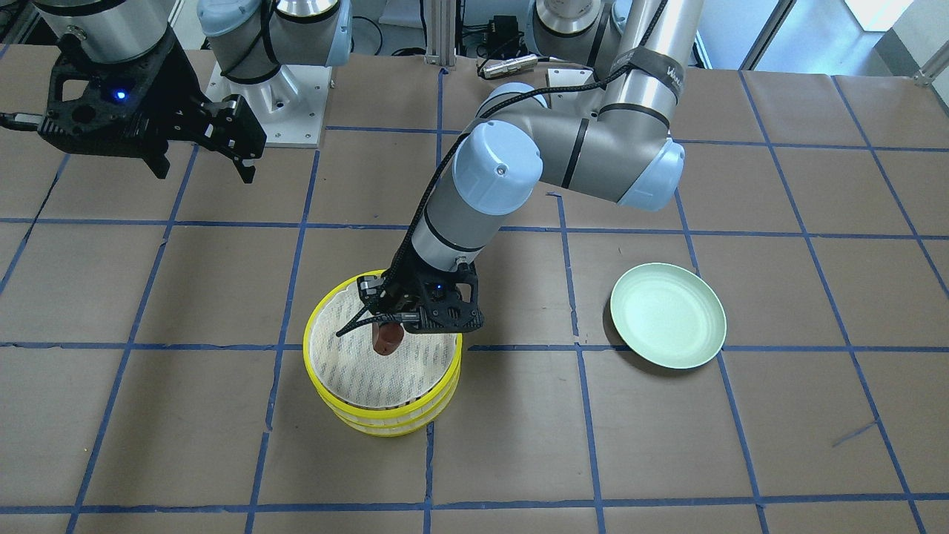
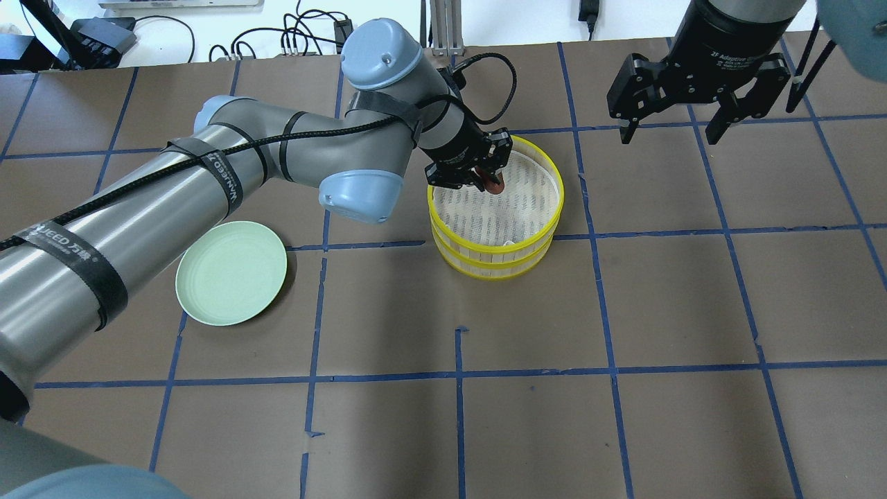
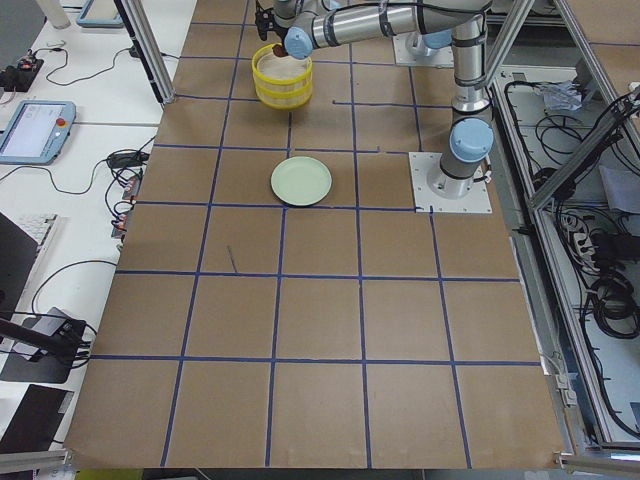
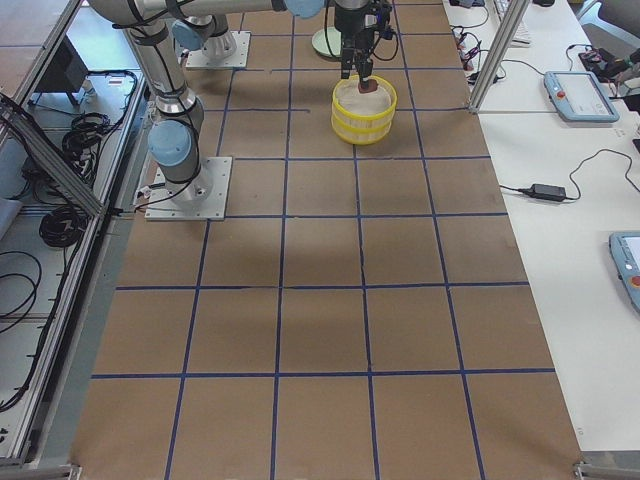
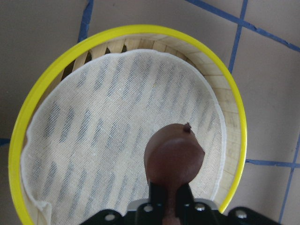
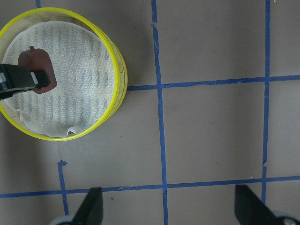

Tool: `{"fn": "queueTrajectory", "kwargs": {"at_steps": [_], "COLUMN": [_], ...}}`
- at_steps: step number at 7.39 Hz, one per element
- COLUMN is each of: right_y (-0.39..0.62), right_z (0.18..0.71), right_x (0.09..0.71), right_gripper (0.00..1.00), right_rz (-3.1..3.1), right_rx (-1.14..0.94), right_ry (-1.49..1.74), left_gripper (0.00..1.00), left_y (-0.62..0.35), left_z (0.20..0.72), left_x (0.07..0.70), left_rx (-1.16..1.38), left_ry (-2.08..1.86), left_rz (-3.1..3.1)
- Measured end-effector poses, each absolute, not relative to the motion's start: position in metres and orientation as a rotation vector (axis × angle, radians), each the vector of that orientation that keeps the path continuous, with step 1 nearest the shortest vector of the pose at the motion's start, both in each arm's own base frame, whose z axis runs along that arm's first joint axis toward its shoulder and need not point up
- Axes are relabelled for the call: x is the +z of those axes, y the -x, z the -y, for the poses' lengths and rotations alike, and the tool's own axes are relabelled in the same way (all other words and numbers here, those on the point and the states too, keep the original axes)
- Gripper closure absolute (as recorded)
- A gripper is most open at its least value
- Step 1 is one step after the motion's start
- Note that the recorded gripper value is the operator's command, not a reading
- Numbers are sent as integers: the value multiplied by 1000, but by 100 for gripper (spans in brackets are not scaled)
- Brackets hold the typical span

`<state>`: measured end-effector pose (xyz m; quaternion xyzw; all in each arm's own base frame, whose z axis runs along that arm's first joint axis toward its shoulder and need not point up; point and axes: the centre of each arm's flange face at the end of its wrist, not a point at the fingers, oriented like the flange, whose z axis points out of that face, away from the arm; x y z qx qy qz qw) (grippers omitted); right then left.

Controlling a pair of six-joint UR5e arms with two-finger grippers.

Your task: Place buns in different layers of steamer

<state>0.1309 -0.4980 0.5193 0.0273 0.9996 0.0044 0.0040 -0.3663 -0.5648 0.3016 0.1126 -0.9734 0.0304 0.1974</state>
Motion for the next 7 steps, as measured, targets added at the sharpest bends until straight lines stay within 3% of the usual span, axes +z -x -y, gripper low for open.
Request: {"fn": "queueTrajectory", "kwargs": {"at_steps": [4,7], "right_y": [-131,-131], "right_z": [498,498], "right_x": [520,520], "right_gripper": [0,0], "right_rz": [-3131,-3131], "right_rx": [13,11], "right_ry": [-86,-85], "left_gripper": [27,19], "left_y": [366,361], "left_z": [559,547], "left_x": [302,336], "left_rx": [82,99], "left_ry": [-324,-320], "left_rz": [2736,2733]}}
